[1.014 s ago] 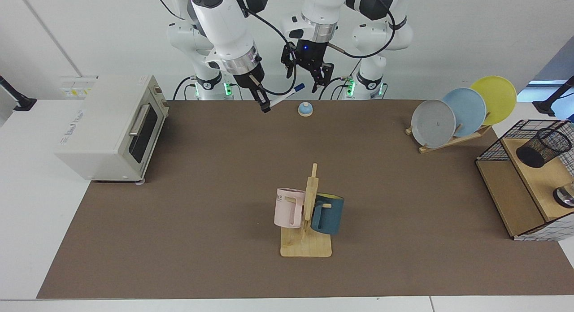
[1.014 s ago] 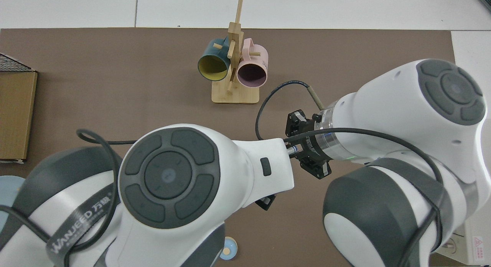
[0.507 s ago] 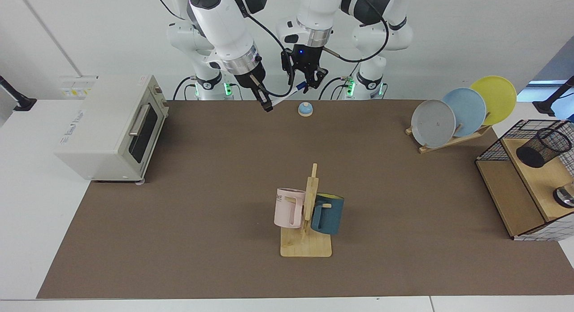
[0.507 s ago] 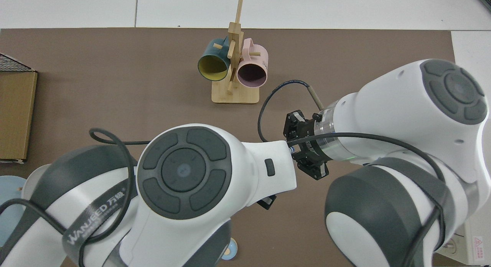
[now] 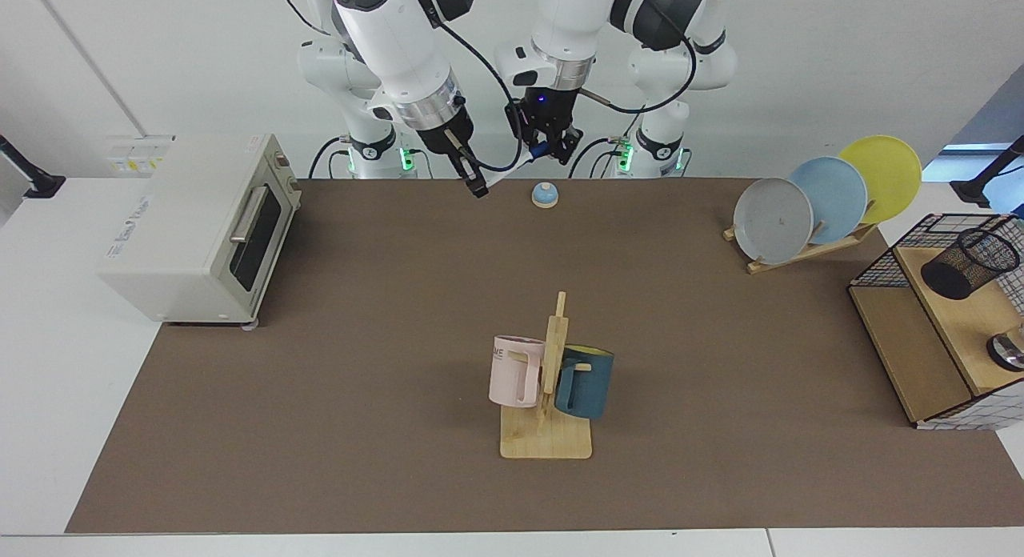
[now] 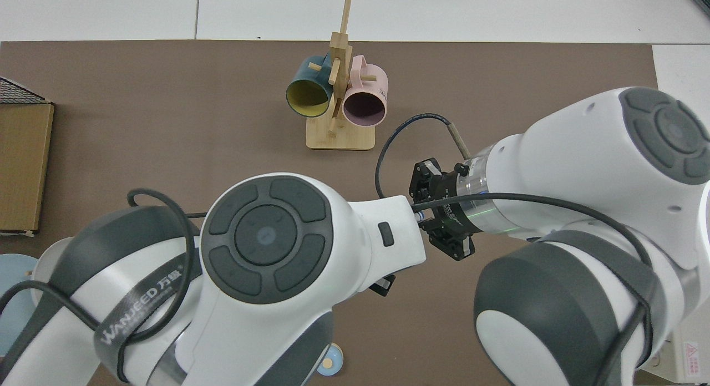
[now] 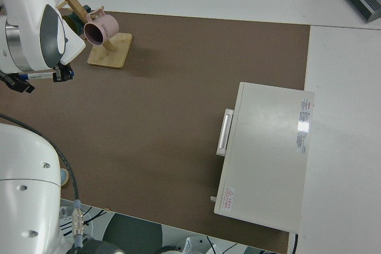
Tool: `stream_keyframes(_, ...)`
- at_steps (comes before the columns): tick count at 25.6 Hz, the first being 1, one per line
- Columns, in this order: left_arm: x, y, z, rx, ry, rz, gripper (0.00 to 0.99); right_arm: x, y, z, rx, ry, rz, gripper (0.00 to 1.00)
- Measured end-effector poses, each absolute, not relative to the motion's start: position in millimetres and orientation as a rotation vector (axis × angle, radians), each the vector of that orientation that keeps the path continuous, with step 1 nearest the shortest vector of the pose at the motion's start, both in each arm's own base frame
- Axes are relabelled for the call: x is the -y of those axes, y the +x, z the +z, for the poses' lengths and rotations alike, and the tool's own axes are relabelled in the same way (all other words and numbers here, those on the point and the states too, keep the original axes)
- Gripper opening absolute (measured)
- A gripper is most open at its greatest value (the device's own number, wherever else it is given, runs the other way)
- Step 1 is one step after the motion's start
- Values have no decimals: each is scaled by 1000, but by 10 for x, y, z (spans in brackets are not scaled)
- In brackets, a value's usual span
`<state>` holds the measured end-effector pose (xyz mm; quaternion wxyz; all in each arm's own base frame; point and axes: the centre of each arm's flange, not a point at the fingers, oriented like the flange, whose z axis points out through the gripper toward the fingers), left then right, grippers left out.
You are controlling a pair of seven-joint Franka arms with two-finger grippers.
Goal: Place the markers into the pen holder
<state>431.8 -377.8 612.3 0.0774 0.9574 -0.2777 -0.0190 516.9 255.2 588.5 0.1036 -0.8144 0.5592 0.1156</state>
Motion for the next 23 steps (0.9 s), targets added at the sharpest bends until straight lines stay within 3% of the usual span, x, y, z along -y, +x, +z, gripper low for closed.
stream_keyframes(12, 3787, 4289, 6130, 793, 2883, -75, 48, -2557, 5169, 5890, -1648, -2397, 344, 172)
stream_keyframes(15, 3804, 4269, 6166, 801, 2881, -65, 176, -2558, 5167, 5895, -1648, -2395, 345, 172)
stream_keyframes(16, 3811, 4260, 6180, 804, 2881, -60, 273, -2558, 5167, 5896, -1647, -2395, 345, 172)
stream_keyframes(18, 3821, 4246, 6209, 809, 2881, -51, 352, -2559, 5165, 5899, -1647, -2395, 345, 172)
stream_keyframes(19, 3822, 4245, 6225, 810, 2881, -47, 454, -2558, 5165, 5900, -1647, -2394, 344, 172)
stream_keyframes(21, 3822, 4241, 6269, 813, 2880, -37, 533, -2557, 5165, 5901, -1647, -2394, 344, 172)
stream_keyframes(23, 3819, 4235, 6319, 815, 2884, -27, 687, -2555, 5167, 5896, -1649, -2393, 344, 172)
